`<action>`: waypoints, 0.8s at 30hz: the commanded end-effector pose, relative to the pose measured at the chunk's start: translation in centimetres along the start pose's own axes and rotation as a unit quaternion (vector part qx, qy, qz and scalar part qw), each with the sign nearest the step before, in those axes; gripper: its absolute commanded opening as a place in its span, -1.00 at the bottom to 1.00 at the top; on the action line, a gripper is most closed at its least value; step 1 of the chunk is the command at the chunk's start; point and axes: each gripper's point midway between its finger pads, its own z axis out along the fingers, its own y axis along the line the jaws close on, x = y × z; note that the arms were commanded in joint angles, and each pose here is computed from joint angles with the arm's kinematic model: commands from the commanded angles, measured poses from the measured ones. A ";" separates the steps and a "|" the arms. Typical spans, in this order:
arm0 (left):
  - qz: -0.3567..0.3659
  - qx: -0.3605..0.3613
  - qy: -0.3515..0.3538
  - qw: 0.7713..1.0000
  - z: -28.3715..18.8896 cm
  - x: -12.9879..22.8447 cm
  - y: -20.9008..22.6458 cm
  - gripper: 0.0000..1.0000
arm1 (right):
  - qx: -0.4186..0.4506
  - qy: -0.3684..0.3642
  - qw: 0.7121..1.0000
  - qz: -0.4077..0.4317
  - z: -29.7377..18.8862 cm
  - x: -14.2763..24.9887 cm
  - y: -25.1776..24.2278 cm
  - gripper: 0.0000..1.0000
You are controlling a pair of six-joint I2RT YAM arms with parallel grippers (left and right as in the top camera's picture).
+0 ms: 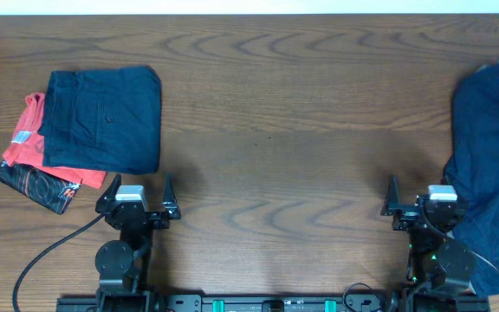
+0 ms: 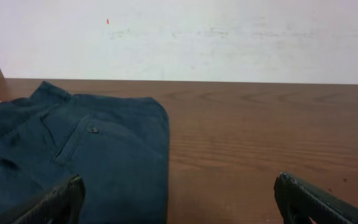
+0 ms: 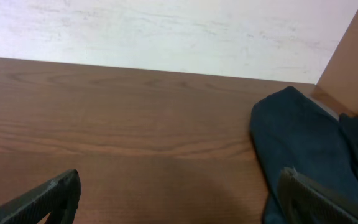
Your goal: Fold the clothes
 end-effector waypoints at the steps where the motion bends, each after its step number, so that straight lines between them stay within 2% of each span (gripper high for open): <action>1: -0.001 0.001 0.028 1.000 0.0 1.6 0.0 0.96 | -0.007 0.000 1.000 -0.003 0.0 0.1 0.3 0.98; 9: -0.001 0.001 0.028 1.000 0.0 1.6 0.0 0.96 | -0.008 0.000 1.000 -0.003 0.0 0.1 0.3 0.98; 12: -0.001 0.001 0.025 1.000 0.1 1.5 0.0 0.96 | -0.008 -0.001 1.000 0.022 0.0 0.0 0.3 0.98; 16: -0.056 -0.001 0.032 0.998 0.1 1.7 0.0 0.96 | -0.008 0.001 0.996 0.089 0.0 0.1 0.3 0.98; 20: -0.093 -0.002 0.057 0.994 -0.1 1.7 -0.1 0.96 | 0.003 0.012 0.996 0.091 0.0 0.2 0.0 0.98; 24: -0.095 0.015 0.093 0.991 -0.4 0.7 -0.9 0.96 | 0.013 0.048 0.994 0.093 0.1 0.0 -0.4 0.98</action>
